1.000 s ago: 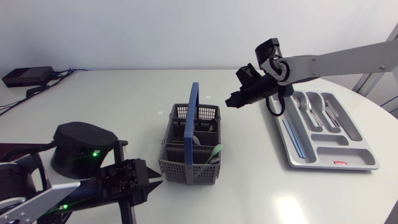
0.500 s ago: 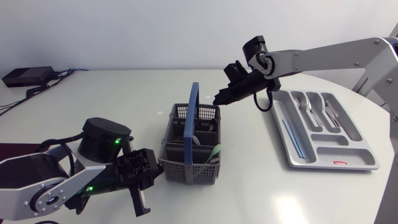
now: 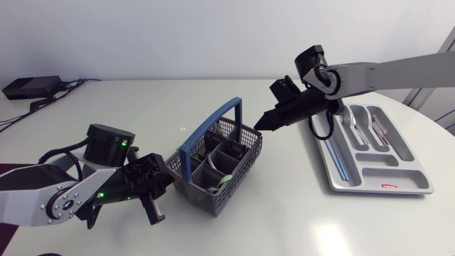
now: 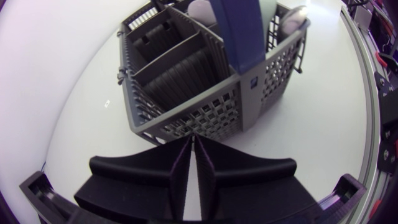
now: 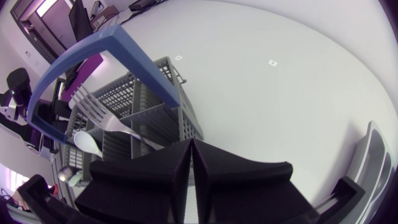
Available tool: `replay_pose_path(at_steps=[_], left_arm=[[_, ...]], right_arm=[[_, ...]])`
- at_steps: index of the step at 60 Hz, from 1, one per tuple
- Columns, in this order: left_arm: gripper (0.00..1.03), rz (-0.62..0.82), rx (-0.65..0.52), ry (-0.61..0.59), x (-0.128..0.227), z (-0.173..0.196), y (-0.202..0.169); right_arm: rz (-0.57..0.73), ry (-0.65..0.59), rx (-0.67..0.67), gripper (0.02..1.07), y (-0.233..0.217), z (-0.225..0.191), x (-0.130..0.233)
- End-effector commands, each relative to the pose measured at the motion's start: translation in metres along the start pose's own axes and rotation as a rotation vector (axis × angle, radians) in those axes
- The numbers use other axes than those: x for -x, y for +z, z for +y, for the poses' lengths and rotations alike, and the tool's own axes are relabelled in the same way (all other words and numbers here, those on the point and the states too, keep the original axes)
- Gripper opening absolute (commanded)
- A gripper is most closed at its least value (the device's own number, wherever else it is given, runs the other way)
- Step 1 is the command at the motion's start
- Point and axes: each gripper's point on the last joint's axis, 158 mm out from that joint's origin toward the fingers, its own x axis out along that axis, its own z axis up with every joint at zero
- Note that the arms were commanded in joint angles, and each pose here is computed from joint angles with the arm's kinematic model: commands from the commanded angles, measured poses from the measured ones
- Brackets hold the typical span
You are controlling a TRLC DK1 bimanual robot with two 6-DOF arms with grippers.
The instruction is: Unload the cutlery basket into the drawer organizer.
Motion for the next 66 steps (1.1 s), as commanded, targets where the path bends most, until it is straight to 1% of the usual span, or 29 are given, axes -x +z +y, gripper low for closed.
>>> replay_pose_path(at_steps=[1, 21, 34, 40, 50, 54, 58, 60, 62, 66], left_arm=[[0.11, -0.068, -0.017, 0.044, -0.001, 0.025, 0.021], [0.11, -0.117, 0.042, 0.06, -0.009, 0.061, 0.023], [0.11, -0.165, 0.066, 0.056, -0.005, 0.087, 0.016], [0.11, -0.181, 0.073, 0.055, -0.006, 0.099, 0.015], [0.11, -0.182, 0.089, 0.041, -0.011, 0.108, 0.002], [0.14, -0.173, 0.102, 0.049, -0.008, 0.112, -0.007], [0.14, -0.161, 0.112, 0.054, 0.003, 0.115, -0.016], [0.17, -0.153, 0.115, 0.058, 0.009, 0.116, -0.019], [0.19, -0.146, 0.117, 0.061, 0.017, 0.116, -0.02], [0.24, -0.133, 0.098, 0.054, 0.033, 0.109, -0.019]], right_arm=[[0.066, 0.051, -0.021, 0.11, -0.032, 0.022, -0.001], [0.113, 0.065, -0.039, 0.11, -0.074, 0.055, 0.014], [0.136, 0.084, -0.018, 0.11, -0.093, 0.085, 0.013], [0.151, 0.086, 0.021, 0.11, -0.097, 0.099, 0.007], [0.161, 0.041, 0.042, 0.11, -0.099, 0.093, 0.004], [0.153, 0.021, 0.048, 0.11, -0.098, 0.09, 0.008], [0.142, -0.008, 0.058, 0.12, -0.099, 0.085, 0.012], [0.134, -0.016, 0.058, 0.13, -0.097, 0.083, 0.014], [0.126, -0.026, 0.059, 0.17, -0.096, 0.081, 0.016], [0.115, -0.038, 0.062, 0.29, -0.094, 0.079, 0.02]])
